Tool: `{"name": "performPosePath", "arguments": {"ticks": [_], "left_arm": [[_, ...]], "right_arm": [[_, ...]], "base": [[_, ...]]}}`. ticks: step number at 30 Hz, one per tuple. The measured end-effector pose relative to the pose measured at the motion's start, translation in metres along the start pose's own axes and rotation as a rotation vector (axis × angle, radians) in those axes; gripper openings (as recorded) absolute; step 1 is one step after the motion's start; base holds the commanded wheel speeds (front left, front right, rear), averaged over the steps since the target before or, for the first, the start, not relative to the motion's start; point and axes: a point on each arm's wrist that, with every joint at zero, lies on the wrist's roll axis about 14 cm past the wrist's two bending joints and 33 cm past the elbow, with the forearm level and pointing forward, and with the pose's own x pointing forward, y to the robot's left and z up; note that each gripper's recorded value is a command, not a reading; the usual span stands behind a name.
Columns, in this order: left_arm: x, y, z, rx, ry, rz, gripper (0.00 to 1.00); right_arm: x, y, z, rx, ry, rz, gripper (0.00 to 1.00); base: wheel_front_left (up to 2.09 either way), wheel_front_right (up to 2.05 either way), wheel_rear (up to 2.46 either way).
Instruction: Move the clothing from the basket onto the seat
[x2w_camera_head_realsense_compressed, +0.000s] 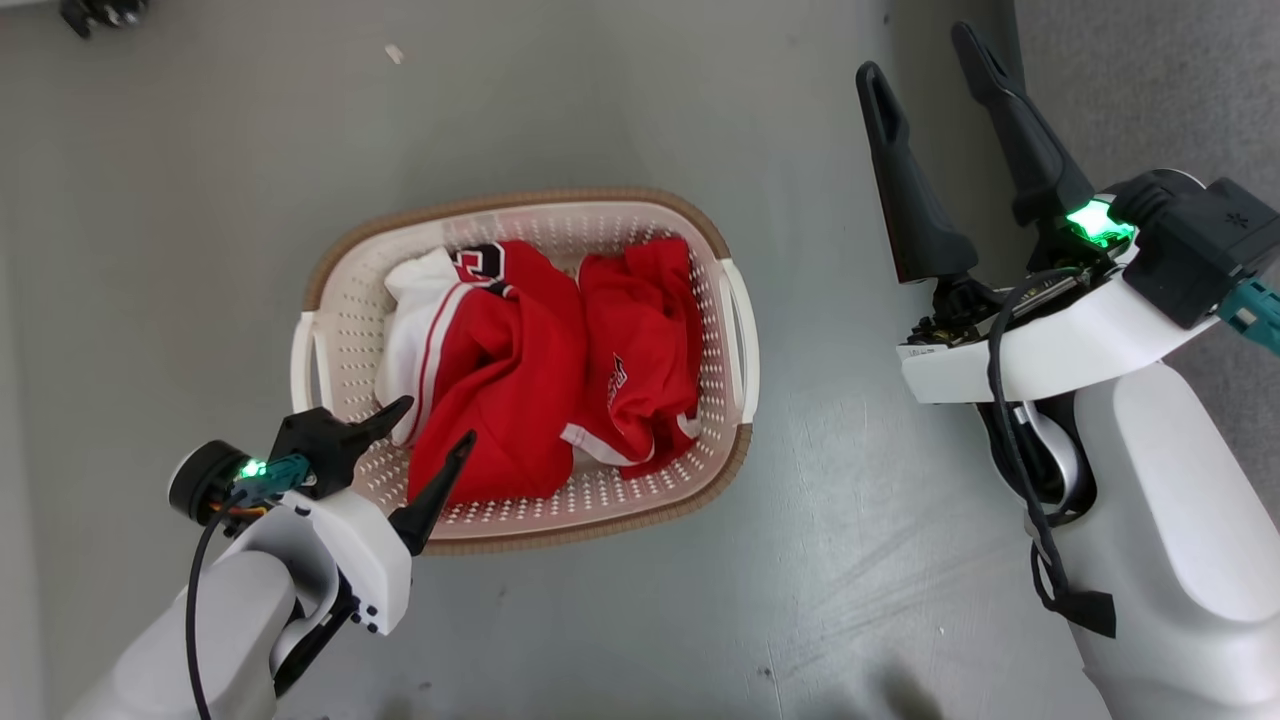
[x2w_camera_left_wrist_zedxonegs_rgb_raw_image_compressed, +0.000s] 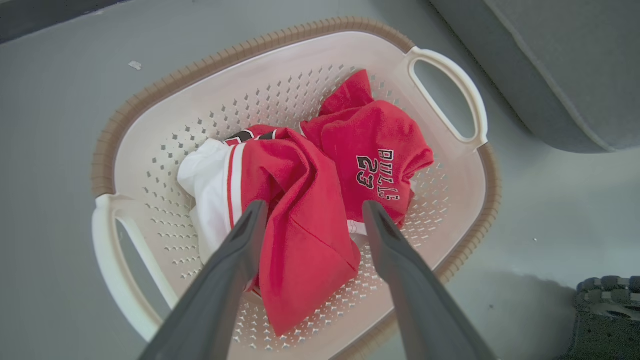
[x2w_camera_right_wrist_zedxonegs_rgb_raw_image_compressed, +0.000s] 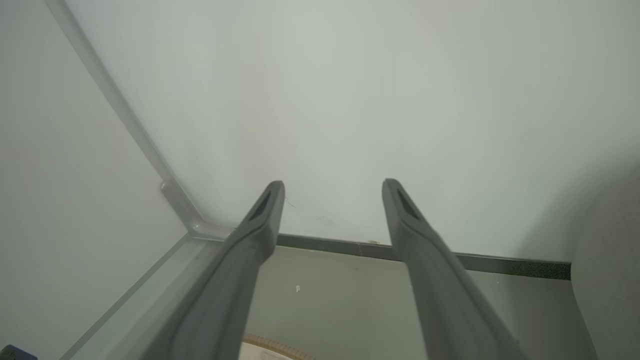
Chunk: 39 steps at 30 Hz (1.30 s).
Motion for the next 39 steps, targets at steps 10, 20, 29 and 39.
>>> {"name": "performPosePath", "arguments": {"ticks": [10,20,29,39], "left_arm": [[0.026,0.007,-0.017,-0.002,0.057,-0.034,1.0],[0.047,0.01,-0.035,-0.013,0.107,-0.065,1.0],[0.065,0.012,-0.041,-0.023,0.121,-0.088,1.0],[0.081,0.005,-0.05,-0.034,0.136,-0.125,1.0]], "right_arm": [[0.01,-0.004,-0.016,0.007,0.005,0.013,1.0],[0.028,0.013,-0.018,0.005,-0.035,0.099,1.0],[0.034,0.015,-0.033,0.008,-0.021,0.122,1.0],[0.04,0.02,-0.043,0.014,-0.022,0.153,1.0]], "base": [[0.0,0.0,0.0],[0.0,0.0,0.0],[0.0,0.0,0.0],[0.0,0.0,0.0]]}}
